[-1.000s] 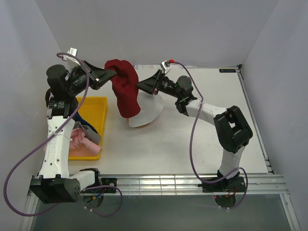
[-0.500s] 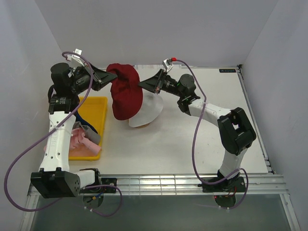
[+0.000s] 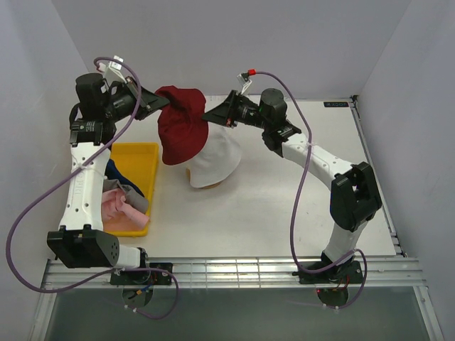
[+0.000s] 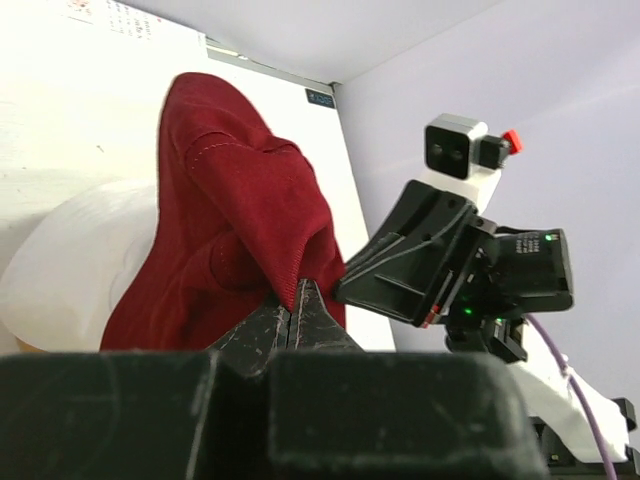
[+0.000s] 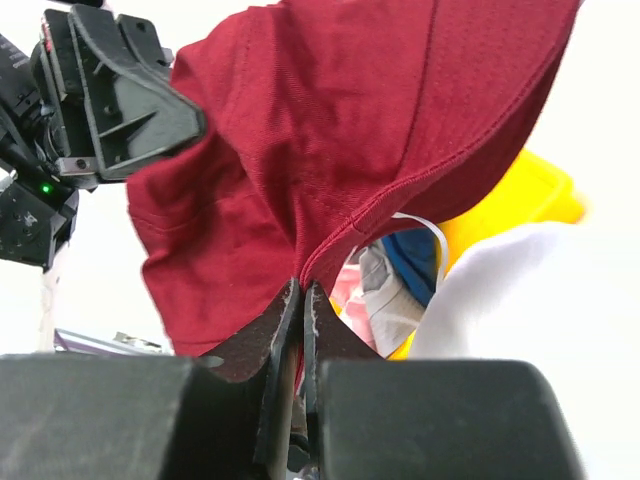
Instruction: Stack the hats
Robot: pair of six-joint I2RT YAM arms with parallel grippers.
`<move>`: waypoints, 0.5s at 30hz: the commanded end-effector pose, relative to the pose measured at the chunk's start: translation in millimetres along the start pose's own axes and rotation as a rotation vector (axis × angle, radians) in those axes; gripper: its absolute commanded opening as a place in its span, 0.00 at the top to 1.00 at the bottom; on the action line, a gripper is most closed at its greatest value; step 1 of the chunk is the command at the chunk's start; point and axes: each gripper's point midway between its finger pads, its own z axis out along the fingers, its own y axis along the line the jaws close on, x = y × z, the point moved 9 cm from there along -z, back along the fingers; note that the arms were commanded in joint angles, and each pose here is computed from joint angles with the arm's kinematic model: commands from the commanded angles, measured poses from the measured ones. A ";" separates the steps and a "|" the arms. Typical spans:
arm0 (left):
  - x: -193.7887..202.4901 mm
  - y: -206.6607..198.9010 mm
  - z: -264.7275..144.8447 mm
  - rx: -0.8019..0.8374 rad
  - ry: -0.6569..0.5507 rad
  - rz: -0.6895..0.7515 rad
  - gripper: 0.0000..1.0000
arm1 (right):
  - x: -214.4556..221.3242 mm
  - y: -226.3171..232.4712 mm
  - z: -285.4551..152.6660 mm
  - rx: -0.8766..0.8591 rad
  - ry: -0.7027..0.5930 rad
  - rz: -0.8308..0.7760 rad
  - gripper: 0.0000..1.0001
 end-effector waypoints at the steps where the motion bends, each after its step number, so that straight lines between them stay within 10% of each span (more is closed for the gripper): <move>1: -4.6 0.1 0.9 -0.025 -0.013 0.058 1.00 | -9.8 18.9 -2.2 0.002 0.006 -0.089 0.92; 15: -2.1 28.5 26.1 -0.020 0.019 0.075 1.00 | -17.5 5.2 -4.5 0.081 0.024 -0.130 0.92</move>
